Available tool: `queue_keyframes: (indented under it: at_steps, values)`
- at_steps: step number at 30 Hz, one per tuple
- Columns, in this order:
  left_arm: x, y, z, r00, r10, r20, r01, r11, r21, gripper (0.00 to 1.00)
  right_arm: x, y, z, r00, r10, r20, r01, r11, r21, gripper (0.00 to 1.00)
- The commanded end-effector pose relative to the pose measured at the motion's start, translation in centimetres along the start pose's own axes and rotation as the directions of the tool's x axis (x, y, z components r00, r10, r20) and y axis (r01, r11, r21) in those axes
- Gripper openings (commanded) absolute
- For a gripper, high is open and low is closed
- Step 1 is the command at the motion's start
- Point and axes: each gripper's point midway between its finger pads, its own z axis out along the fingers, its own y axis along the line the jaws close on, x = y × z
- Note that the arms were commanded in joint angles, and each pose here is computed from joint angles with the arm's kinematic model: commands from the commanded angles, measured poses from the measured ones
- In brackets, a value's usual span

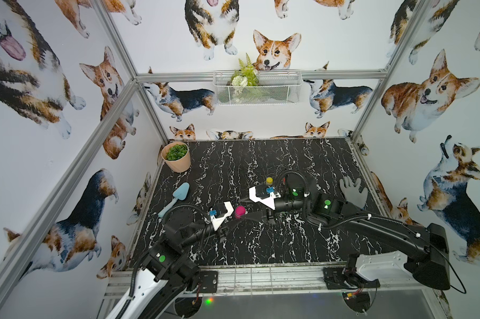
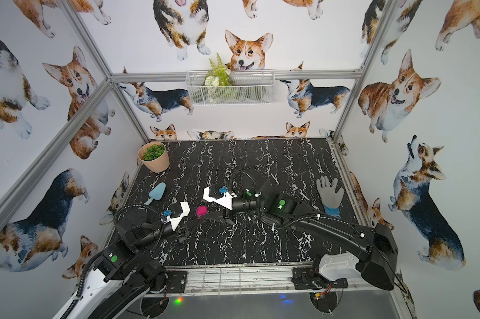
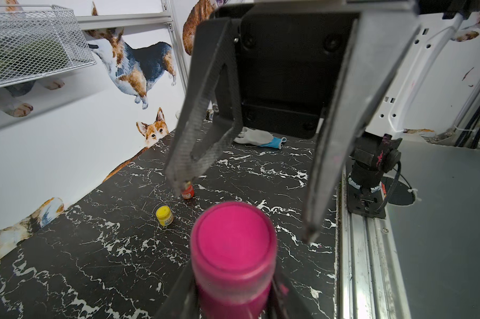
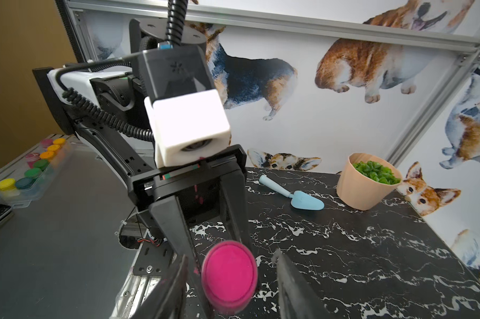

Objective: Close the paint jar lid
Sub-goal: Screw the lid onto the paint jar.

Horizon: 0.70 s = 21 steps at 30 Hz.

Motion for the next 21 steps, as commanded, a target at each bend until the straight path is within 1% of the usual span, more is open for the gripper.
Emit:
queue_keyframes:
  at_steps: [1,6,16,20,21]
  values:
    - [-1.1,0.0,-0.1,0.999,0.026,0.037,-0.026,1.0,0.001,0.23,-0.4,1.5,0.3,1.0,-0.021,0.008,0.021,0.994,-0.105,0.49]
    - [-1.1,0.0,-0.2,0.999,0.028,0.039,-0.028,1.0,-0.002,0.22,-0.2,1.1,0.7,1.0,-0.015,0.002,0.015,0.995,-0.095,0.47]
    - [-1.2,0.1,-0.2,0.999,0.03,0.042,-0.03,1.0,-0.007,0.22,0.4,0.6,1.2,1.0,-0.002,-0.02,0.001,0.997,-0.078,0.49]
    - [-1.2,0.1,-0.2,0.999,0.03,0.043,-0.029,1.0,-0.011,0.22,0.3,0.5,1.3,1.0,0.001,-0.017,-0.002,0.997,-0.077,0.48]
    - [-1.2,0.1,-0.2,0.999,0.029,0.043,-0.029,1.0,-0.011,0.22,0.3,0.4,1.3,1.0,0.0,-0.016,-0.001,0.997,-0.075,0.46]
